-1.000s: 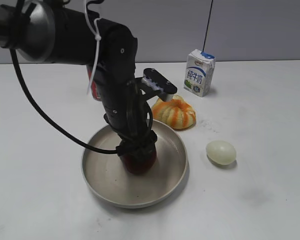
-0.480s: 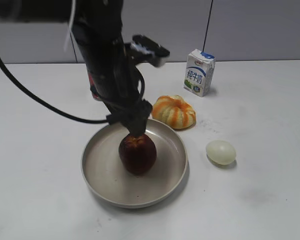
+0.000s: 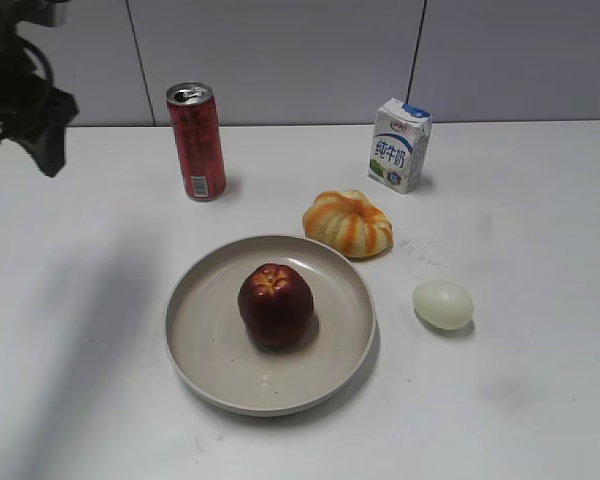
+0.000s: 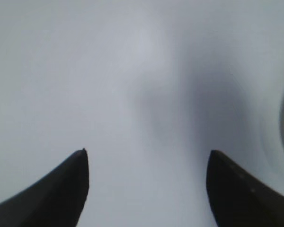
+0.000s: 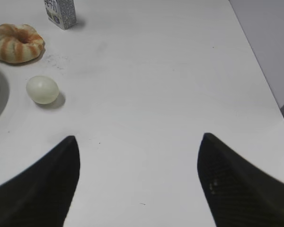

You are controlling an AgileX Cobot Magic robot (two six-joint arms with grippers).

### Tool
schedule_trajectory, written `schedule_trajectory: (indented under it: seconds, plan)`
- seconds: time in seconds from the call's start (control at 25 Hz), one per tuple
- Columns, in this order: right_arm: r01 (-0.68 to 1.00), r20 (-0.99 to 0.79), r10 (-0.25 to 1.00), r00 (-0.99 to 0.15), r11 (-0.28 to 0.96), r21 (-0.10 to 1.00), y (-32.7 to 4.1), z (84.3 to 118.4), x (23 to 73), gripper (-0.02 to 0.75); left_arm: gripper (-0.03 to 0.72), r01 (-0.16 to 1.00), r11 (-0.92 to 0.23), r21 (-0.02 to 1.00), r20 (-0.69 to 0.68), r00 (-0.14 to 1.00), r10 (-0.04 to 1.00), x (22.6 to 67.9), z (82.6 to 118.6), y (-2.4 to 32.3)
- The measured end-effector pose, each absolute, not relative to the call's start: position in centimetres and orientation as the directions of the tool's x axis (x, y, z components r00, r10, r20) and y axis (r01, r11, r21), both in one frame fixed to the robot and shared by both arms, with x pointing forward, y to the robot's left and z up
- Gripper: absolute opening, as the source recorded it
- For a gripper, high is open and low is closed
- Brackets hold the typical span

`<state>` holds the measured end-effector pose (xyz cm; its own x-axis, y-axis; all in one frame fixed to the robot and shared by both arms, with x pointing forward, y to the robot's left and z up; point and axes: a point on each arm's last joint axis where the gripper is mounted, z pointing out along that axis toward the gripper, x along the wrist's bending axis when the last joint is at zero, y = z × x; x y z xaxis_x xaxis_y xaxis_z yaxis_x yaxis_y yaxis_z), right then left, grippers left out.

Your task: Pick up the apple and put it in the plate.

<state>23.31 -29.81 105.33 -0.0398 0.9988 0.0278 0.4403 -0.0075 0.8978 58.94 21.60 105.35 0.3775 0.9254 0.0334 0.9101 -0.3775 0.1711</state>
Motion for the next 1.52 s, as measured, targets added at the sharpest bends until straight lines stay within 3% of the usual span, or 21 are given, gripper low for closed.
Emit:
schedule_trajectory:
  seconds: [0.16, 0.36, 0.64, 0.92, 1.16, 1.52]
  plan:
    - [0.440, 0.028, 0.999, -0.040, -0.007, 0.898, -29.8, 105.3, 23.3, 0.585, 0.576, 0.946, -0.291, 0.144, 0.027, 0.290, 0.957, 57.0, 105.3, 25.1]
    - [0.440, 0.028, 0.999, -0.040, -0.007, 0.898, -29.8, 105.3, 23.3, 0.585, 0.575, 0.962, -0.242, 0.127, 0.014, 0.242, 0.970, 51.1, 105.5, 26.5]
    - [0.440, 0.028, 0.999, -0.040, -0.007, 0.898, -29.8, 105.3, 23.3, 0.585, 0.574, 0.936, -0.227, 0.267, 0.028, 0.228, 0.973, 41.2, 105.3, 27.9]
    - [0.440, 0.028, 0.999, -0.040, -0.007, 0.898, -29.8, 105.3, 23.3, 0.585, 0.572, 0.853, -0.216, 0.475, 0.049, 0.220, 0.974, 33.4, 103.6, 28.9]
    - [0.440, 0.028, 0.999, -0.040, -0.007, 0.898, -29.8, 105.3, 23.3, 0.585, 0.572, 0.698, -0.196, 0.688, 0.071, 0.204, 0.976, 28.6, 104.6, 29.5]
    - [0.440, 0.028, 0.999, -0.040, -0.007, 0.898, -29.8, 105.3, 23.3, 0.585, 0.572, 0.482, -0.167, 0.860, 0.089, 0.182, 0.979, 23.8, 104.6, 30.2]
